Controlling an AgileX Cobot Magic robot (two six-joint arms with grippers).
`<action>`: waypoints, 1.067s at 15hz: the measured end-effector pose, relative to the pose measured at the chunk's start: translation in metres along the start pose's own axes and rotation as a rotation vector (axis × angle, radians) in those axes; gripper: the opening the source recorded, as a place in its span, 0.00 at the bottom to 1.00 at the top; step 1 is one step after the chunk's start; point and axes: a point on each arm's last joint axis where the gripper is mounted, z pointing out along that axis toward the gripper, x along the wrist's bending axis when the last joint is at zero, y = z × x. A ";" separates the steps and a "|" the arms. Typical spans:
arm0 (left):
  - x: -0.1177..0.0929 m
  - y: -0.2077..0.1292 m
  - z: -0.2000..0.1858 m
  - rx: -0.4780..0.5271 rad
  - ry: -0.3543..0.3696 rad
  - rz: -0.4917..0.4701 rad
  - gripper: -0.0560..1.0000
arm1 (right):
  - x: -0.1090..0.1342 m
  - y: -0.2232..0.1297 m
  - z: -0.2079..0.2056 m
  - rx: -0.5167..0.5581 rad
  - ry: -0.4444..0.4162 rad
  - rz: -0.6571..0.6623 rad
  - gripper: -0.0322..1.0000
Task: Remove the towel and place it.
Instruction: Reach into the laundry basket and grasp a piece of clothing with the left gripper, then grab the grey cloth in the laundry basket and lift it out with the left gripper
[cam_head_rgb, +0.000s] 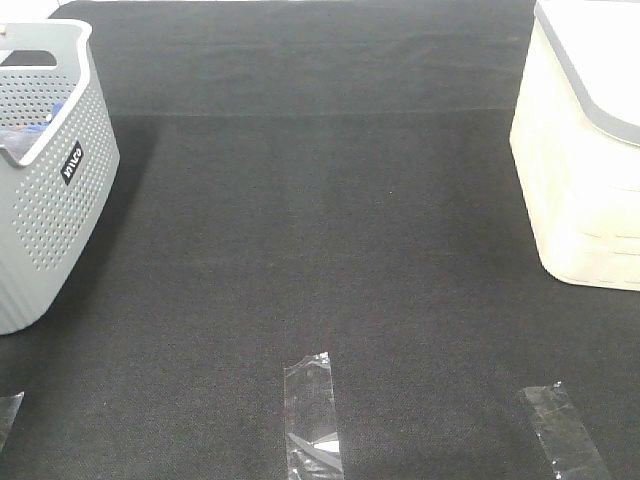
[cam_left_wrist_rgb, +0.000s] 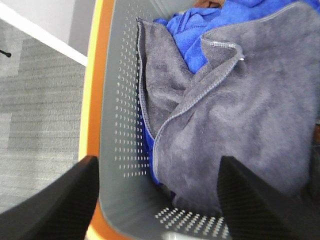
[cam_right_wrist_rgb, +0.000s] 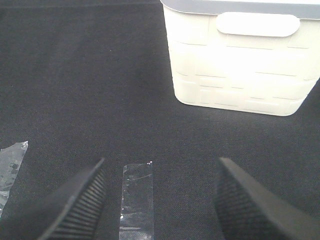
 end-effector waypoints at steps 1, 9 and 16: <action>-0.005 0.016 0.027 0.041 -0.004 0.044 0.66 | 0.000 0.000 0.000 0.000 0.000 0.000 0.60; -0.034 0.037 0.135 0.195 -0.054 0.128 0.66 | 0.000 0.000 0.000 0.000 0.000 0.000 0.60; -0.049 0.040 0.169 0.132 -0.095 0.130 0.66 | 0.000 0.000 0.000 0.000 0.000 0.000 0.60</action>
